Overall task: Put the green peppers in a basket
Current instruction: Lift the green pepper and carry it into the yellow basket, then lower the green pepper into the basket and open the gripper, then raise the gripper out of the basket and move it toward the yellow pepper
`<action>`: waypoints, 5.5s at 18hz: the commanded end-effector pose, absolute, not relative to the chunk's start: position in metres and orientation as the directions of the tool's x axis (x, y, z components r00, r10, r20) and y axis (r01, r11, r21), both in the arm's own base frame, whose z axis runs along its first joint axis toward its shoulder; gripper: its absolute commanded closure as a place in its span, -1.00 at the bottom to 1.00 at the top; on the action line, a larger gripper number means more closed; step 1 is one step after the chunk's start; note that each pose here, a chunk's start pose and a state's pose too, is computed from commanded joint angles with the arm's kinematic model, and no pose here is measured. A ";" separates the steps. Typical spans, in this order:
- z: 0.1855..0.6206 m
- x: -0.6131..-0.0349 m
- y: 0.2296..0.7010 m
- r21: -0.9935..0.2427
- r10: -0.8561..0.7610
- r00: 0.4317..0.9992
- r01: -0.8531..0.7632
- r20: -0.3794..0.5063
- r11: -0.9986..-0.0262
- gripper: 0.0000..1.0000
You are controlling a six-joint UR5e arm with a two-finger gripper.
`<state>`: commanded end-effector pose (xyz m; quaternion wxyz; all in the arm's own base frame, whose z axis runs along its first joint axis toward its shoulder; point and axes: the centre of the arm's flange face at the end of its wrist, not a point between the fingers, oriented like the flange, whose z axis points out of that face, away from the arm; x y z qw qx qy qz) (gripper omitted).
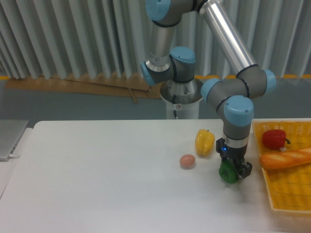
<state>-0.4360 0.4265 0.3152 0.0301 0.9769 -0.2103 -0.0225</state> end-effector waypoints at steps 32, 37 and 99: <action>0.373 -0.571 0.344 0.081 -0.615 0.779 -0.610 -0.120 -0.789 -0.20; 0.349 -0.599 0.334 0.087 -0.600 0.789 -0.594 -0.133 -0.800 -0.20; 0.427 -0.386 0.435 0.013 -0.668 0.742 -0.670 0.060 -0.742 -1.00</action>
